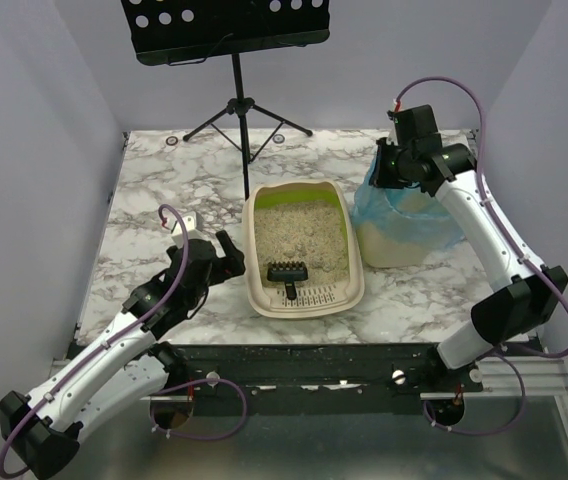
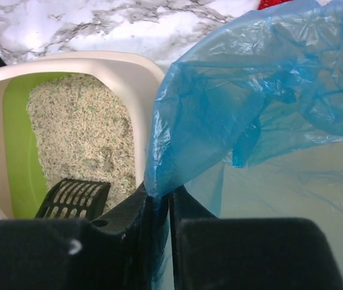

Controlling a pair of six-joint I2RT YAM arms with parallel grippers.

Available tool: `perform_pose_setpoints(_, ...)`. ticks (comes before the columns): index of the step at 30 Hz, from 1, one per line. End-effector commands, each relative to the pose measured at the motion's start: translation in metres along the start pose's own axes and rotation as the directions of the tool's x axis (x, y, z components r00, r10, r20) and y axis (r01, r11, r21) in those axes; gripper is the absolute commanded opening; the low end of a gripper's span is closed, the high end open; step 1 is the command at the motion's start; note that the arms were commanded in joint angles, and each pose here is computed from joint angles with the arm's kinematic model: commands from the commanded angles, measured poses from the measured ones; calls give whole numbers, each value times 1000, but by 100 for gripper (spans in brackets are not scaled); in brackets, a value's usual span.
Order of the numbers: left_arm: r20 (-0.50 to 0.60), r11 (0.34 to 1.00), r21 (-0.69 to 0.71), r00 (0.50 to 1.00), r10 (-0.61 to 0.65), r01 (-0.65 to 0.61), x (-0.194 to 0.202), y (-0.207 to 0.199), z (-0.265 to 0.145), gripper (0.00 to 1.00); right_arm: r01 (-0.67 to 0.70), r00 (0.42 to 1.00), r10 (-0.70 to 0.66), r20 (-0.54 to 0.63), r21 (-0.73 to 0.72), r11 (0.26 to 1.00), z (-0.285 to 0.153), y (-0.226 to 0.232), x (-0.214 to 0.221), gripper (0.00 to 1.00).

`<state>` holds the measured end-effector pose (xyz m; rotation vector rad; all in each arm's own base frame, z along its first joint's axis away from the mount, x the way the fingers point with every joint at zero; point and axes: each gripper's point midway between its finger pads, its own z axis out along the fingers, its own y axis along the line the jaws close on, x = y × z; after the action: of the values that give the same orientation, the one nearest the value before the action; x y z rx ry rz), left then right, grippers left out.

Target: Clean the litter box

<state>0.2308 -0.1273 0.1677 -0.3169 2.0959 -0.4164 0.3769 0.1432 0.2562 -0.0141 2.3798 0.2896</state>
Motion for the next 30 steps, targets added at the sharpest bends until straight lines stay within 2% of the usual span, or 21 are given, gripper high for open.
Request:
perform_pose_setpoints(1,-25,1000,21,1000,7,-6,8,-2,2,99,-48,998,48,40,21,999,1,8,-16,33)
perform_pose_setpoints(3,-26,1000,22,1000,5,-5,8,-2,0,99,-51,997,49,63,35,998,-5,5,-20,42)
perform_pose_setpoints(4,-27,1000,19,1000,6,-6,8,-1,0,99,-49,996,47,73,35,998,-8,5,-21,52)
perform_pose_setpoints(9,-23,1000,25,1000,2,-1,8,-2,-1,99,-26,988,23,155,16,1000,-42,6,-28,66)
perform_pose_setpoints(10,-19,1000,27,1000,0,0,7,-2,-1,99,20,980,-20,197,5,1000,-59,11,-30,73)
perform_pose_setpoints(12,-18,1000,26,1000,0,0,7,-2,0,99,88,970,-85,227,-2,996,-72,18,-24,80)
perform_pose_setpoints(13,-17,1000,27,1000,-1,1,7,-2,1,99,163,960,-150,235,-36,986,-78,32,-16,92)
perform_pose_setpoints(14,-15,1000,24,1000,4,-4,7,-2,1,99,200,942,-170,289,-79,977,-96,43,-17,98)
perform_pose_setpoints(16,-11,1000,20,1000,8,-8,7,0,2,99,314,923,-249,294,-198,929,-104,75,6,100)
perform_pose_setpoints(18,5,1000,1,1000,10,-10,3,2,3,99,351,910,-264,319,-254,901,-115,94,20,100)
perform_pose_setpoints(20,4,1000,-17,1000,14,-14,2,4,3,99,368,916,-280,288,-323,872,-110,121,53,100)
perform_pose_setpoints(22,6,1000,-29,1000,0,0,3,6,4,99,312,941,-249,228,-307,899,-105,138,84,100)
perform_pose_setpoints(24,11,999,-45,1000,-3,3,4,10,6,99,292,947,-257,193,-188,938,-85,139,111,100)
perform_pose_setpoints(25,11,999,-50,1000,-7,7,7,12,8,99,264,959,-234,158,-212,941,-86,157,134,100)
perform_pose_setpoints(28,4,998,-67,1000,-2,2,9,15,9,99,252,966,-238,99,-166,953,-67,179,166,100)
perform_pose_setpoints(30,-2,997,-75,1000,-4,4,10,16,9,99,259,965,-248,89,-148,954,-63,193,171,99)
